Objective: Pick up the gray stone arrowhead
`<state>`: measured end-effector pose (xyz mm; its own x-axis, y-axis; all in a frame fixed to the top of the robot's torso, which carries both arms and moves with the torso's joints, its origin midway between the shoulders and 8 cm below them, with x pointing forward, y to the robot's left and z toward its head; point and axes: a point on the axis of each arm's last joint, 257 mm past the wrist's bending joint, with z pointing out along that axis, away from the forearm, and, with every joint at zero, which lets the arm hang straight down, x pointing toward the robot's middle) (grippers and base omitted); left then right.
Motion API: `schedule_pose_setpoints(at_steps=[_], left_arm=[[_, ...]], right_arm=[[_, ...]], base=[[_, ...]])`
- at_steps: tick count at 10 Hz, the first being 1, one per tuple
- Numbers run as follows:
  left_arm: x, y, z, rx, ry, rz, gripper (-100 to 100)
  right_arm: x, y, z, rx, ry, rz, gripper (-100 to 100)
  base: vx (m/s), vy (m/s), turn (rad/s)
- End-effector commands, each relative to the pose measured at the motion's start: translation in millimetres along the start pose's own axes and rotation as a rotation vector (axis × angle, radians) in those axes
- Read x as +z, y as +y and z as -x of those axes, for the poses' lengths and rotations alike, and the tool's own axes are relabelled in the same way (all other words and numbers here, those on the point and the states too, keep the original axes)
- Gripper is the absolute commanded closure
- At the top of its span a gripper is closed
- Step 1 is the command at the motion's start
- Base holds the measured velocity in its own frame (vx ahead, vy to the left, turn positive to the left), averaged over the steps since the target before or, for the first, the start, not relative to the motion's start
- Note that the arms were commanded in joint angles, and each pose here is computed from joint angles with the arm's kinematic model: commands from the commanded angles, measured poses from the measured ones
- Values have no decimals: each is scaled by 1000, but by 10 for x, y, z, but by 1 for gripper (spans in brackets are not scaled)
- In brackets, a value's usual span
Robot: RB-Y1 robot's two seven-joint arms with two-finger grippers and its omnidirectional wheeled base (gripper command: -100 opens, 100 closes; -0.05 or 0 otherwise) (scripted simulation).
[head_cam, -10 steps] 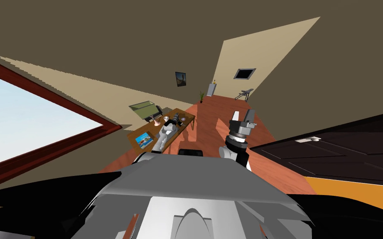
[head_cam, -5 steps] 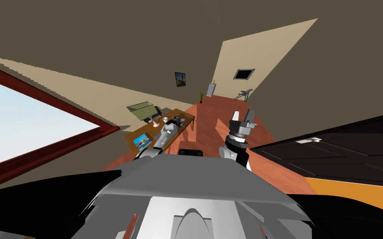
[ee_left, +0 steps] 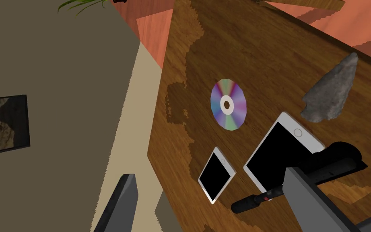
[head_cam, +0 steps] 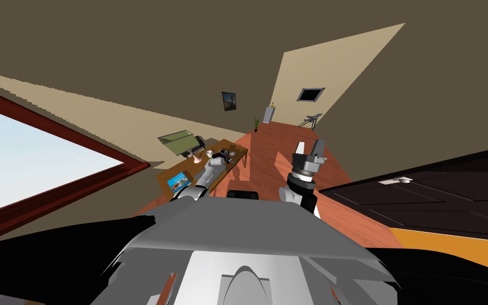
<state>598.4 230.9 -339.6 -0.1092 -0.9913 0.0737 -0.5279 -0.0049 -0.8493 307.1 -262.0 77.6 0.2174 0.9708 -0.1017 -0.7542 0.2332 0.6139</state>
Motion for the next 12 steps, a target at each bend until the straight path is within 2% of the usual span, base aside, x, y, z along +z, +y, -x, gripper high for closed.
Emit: schedule_pose_setpoints(at_steps=[1, 2, 4, 5, 7, 8, 9, 10, 12], left_arm=[[38, 204, 8, 5, -3, 59, -100], [65, 258, 1, 26, 4, 101, -100], [78, 438, 38, 18, -1, 141, -100], [90, 528, 33, 38, 7, 193, -100], [95, 712, 77, 29, 0, 230, -100], [92, 820, 78, 47, 8, 284, -100], [89, 924, 102, 42, 4, 305, -100], [71, 1058, 114, 58, 11, 364, -100], [54, 1213, 148, 50, 6, 396, -100]], right_arm=[[0, 0, 0, 0, 0, 0, 0], [0, 0, 0, 0, 0, 0, 0], [0, 0, 0, 0, 0, 0, 0], [0, 0, 0, 0, 0, 0, 0], [0, 0, 0, 0, 0, 0, 0], [0, 0, 0, 0, 0, 0, 0], [0, 0, 0, 0, 0, 0, 0], [0, 0, 0, 0, 0, 0, 0], [0, 0, 0, 0, 0, 0, 0]], base=[[69, -28, -7], [87, -39, -4], [54, -19, -1], [65, -21, -6], [55, -22, 0], [65, -31, -4], [82, -37, -2], [111, -47, -3], [69, -27, 3]])
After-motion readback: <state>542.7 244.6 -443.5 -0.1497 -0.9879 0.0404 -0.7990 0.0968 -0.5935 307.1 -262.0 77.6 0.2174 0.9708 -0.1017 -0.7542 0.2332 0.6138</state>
